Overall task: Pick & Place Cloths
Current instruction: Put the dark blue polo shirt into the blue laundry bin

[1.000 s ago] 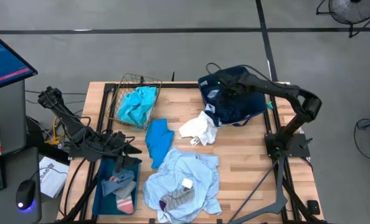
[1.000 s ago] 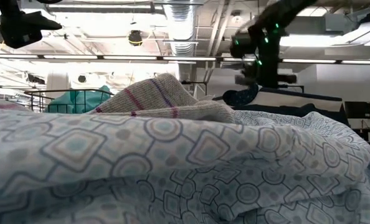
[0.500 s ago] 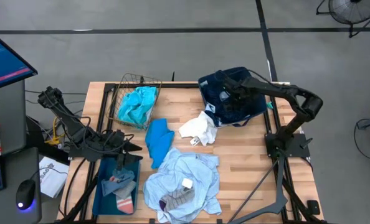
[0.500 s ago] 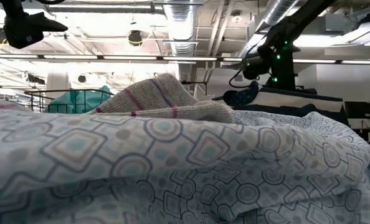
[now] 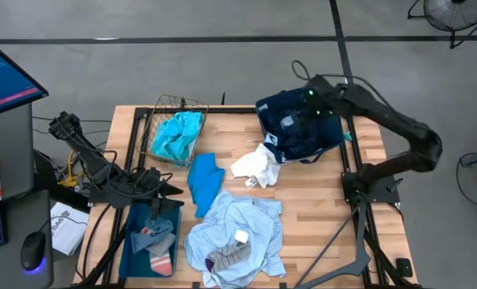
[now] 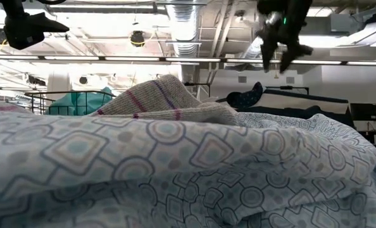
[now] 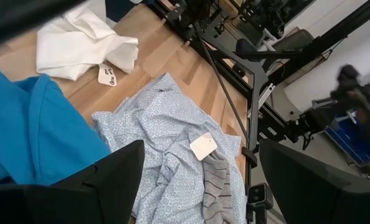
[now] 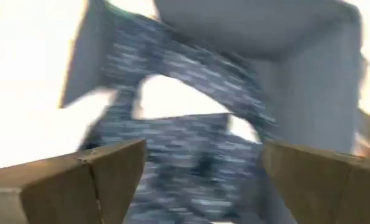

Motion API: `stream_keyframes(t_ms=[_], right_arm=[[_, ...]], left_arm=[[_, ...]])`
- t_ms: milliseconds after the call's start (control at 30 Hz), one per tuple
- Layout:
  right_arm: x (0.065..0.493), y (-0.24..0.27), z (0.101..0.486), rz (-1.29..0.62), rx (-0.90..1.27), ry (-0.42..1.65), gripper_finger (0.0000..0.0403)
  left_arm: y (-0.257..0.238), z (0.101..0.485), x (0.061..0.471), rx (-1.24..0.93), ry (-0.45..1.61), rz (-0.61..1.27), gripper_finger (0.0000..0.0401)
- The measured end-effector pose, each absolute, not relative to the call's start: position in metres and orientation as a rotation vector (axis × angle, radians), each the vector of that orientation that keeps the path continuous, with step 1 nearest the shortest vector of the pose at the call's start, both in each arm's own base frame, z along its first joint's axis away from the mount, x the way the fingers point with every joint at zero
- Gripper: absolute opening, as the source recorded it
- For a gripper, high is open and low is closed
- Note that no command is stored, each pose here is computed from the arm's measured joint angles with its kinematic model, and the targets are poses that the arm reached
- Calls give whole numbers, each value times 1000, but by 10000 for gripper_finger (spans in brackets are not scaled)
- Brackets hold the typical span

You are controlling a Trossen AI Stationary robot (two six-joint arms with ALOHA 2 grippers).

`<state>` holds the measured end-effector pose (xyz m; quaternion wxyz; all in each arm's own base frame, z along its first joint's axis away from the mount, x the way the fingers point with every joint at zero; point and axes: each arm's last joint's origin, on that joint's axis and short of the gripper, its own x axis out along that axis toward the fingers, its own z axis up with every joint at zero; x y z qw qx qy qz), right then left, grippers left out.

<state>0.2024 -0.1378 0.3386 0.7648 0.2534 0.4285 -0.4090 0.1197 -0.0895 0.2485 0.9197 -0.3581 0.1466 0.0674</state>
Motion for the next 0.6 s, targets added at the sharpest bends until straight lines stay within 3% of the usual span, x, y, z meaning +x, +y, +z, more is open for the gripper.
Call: stream_keyframes(t_ms=[167, 333, 600], right_arm=[[218, -80, 354, -680, 470, 860, 305], [242, -42, 341, -692, 419, 902, 304], [282, -24, 296, -683, 371, 1083, 304]], left_arm=[[-89, 248, 120, -736, 302, 139, 301], [-89, 248, 120, -736, 302, 138, 301], [-90, 248, 120, -736, 305, 135, 301]])
